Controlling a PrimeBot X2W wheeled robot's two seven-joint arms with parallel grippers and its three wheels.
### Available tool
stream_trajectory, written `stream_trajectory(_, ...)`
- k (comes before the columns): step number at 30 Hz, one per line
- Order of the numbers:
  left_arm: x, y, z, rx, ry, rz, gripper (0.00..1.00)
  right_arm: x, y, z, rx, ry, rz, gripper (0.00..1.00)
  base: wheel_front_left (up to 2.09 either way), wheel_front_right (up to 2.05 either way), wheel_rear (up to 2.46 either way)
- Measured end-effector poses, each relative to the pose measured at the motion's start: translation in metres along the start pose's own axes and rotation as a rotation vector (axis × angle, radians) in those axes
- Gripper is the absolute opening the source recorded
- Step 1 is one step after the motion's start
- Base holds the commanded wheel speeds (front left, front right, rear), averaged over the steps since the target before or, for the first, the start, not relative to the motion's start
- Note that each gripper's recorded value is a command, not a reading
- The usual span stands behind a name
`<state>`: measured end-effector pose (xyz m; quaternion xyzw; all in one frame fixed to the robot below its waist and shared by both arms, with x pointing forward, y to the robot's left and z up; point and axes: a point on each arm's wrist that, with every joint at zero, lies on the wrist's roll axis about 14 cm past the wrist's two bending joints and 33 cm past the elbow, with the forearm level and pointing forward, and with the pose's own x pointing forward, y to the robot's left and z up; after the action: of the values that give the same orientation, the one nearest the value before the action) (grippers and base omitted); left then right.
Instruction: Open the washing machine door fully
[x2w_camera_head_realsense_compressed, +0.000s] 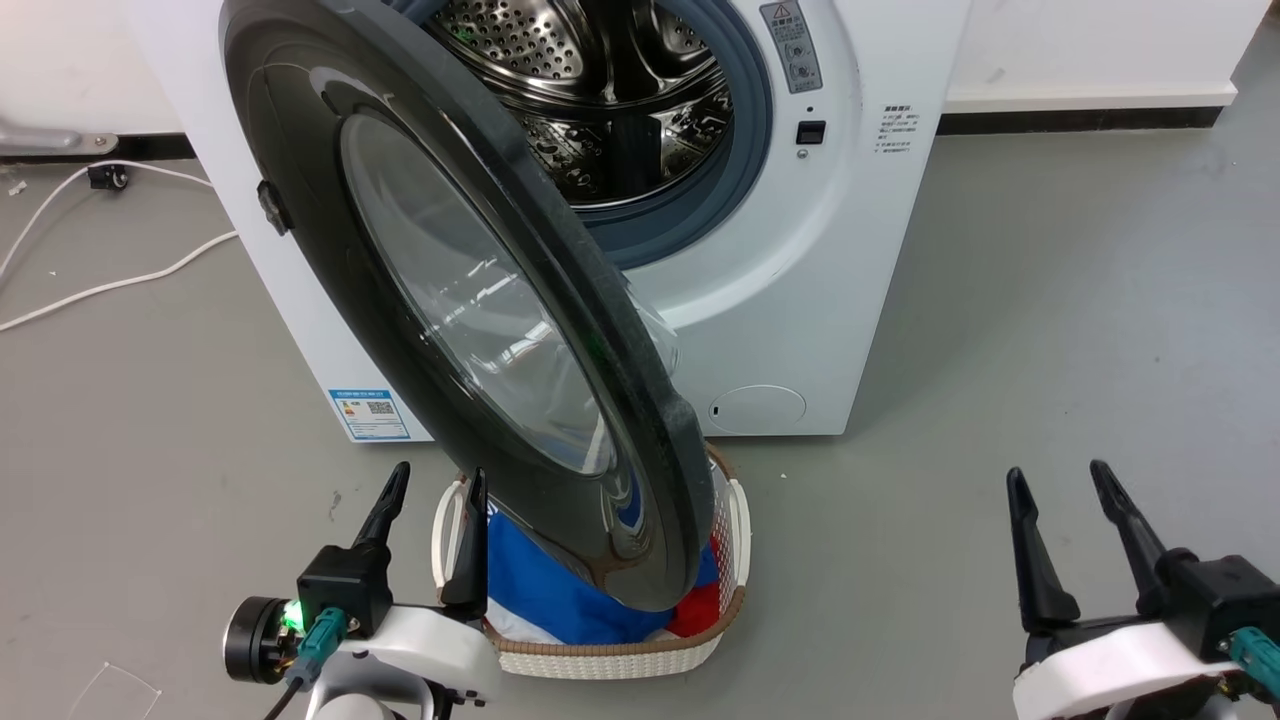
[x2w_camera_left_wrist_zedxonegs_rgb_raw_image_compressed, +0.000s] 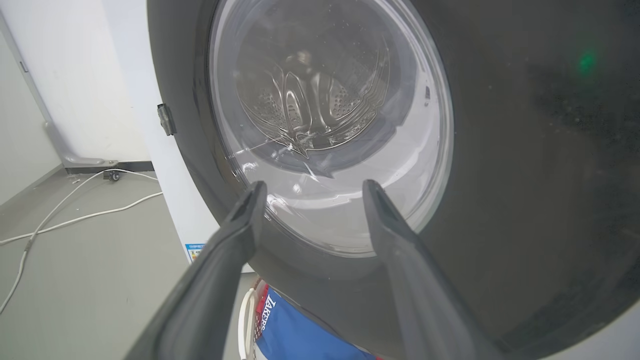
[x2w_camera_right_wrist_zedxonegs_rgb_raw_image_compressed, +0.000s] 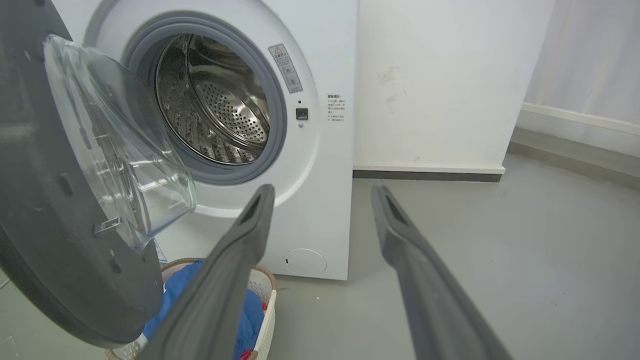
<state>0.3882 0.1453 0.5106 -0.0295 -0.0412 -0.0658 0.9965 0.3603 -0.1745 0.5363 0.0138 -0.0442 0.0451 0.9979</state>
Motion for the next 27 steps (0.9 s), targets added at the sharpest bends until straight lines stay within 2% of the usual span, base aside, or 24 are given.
stream_trajectory(18,0.001,0.003,-0.004,0.009,0.011,0.012,1.0,-0.003,-0.002,-0.019,0.013,0.051,-0.011,1.0,0.0,0.0,0.0)
stream_trajectory(19,0.001,0.003,-0.004,0.009,0.011,0.012,0.96,-0.003,-0.003,-0.019,0.017,0.05,-0.012,1.0,0.0,0.0,0.0)
stream_trajectory(20,0.001,0.003,-0.004,0.009,0.012,0.012,0.96,-0.003,-0.003,-0.019,0.016,0.05,-0.012,1.0,0.0,0.0,0.0)
stream_trajectory(21,0.001,0.003,-0.004,0.008,0.011,0.012,0.65,-0.004,-0.003,-0.018,0.017,0.05,-0.012,1.0,0.0,0.0,0.0)
stream_trajectory(22,0.001,0.003,-0.004,0.0,0.014,0.009,0.23,-0.004,-0.003,-0.018,0.019,0.049,-0.013,1.0,0.0,0.0,0.0)
stream_trajectory(23,0.001,0.002,-0.006,-0.005,0.018,0.007,0.0,-0.004,-0.003,-0.018,0.018,0.049,-0.013,1.0,0.0,0.0,0.0)
stream_trajectory(27,0.001,0.002,-0.005,-0.006,0.015,0.005,0.0,-0.004,-0.004,-0.018,0.019,0.049,-0.015,1.0,0.0,0.0,0.0)
